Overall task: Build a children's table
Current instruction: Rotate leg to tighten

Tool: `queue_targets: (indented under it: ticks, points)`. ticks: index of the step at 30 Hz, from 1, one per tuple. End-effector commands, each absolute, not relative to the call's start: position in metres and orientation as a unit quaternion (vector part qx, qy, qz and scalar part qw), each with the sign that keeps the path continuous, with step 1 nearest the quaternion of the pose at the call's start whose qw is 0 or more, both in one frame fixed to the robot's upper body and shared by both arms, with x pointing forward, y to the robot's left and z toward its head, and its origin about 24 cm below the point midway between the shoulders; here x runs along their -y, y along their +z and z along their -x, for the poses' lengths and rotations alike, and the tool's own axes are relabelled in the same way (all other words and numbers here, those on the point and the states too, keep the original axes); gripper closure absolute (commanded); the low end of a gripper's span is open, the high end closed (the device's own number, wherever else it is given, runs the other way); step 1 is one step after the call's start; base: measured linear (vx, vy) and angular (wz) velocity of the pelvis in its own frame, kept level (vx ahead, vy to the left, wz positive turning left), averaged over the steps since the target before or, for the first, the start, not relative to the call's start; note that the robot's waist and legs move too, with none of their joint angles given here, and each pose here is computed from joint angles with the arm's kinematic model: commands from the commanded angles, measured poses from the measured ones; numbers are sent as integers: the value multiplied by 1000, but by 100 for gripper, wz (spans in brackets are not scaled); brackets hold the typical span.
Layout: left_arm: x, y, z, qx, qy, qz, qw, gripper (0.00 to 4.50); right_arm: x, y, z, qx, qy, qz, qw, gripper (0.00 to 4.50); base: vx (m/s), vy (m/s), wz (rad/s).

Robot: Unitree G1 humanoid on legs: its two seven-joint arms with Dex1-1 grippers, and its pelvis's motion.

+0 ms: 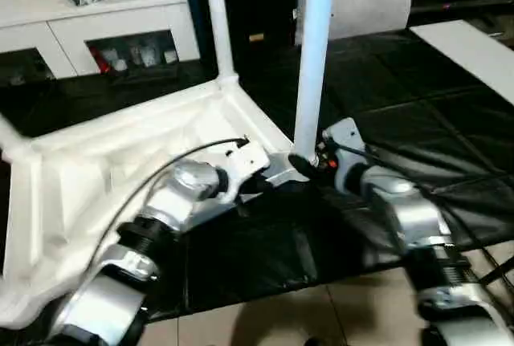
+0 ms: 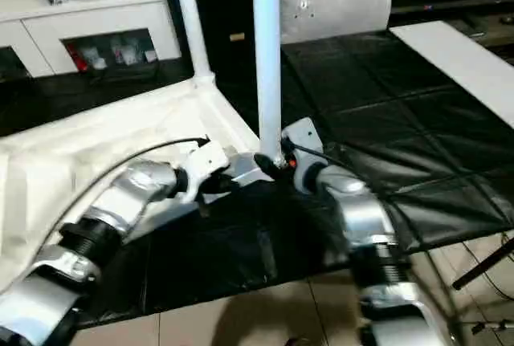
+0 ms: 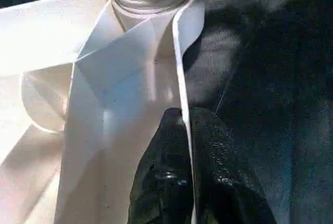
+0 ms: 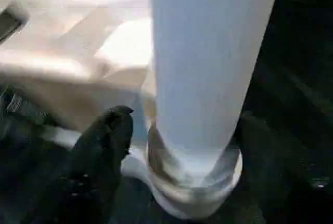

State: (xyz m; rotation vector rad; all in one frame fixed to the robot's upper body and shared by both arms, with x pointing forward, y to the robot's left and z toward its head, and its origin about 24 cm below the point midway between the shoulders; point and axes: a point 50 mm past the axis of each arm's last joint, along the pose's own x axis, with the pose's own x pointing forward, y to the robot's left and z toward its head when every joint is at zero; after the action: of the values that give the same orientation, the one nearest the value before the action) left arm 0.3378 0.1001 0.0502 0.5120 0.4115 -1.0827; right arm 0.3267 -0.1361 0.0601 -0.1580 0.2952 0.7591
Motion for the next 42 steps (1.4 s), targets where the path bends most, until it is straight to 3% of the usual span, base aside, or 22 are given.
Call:
queue_targets:
  ticks: [1,4,5,9,14,15,20,24,35,42]
  points:
    - [-105,57,-338,-174,-526,-273,786,450,126,56,-313,-137,458,81,875,86,0,0,0]
    - [-109,57,-336,-175,-539,-277,776,450,132,58,-309,-128,487,102,858,52,0,0,0]
    - [-118,54,-329,-173,-580,-296,739,450,150,64,-308,-137,511,113,841,41,0,0,0]
    - [-124,53,-322,-169,-619,-309,702,450,165,69,-306,-148,551,123,812,41,0,0,0]
    - [-128,54,-317,-164,-659,-320,660,450,168,75,-304,-150,604,105,775,41,0,0,0]
    - [-128,54,-316,-164,-664,-321,656,450,168,75,-303,-152,611,103,770,66,0,0,0]
    - [-128,55,-310,-162,-698,-320,620,450,162,74,-300,-171,660,85,727,112,0,0,0]
    - [-129,55,-308,-158,-704,-318,615,450,161,72,-299,-182,675,90,709,145,0,0,0]
    - [-133,53,-302,-161,-715,-301,610,450,159,74,-300,-179,688,72,699,232,0,0,0]
    - [-127,53,-303,-158,-701,-258,646,450,151,71,-295,-167,686,48,707,249,0,0,0]
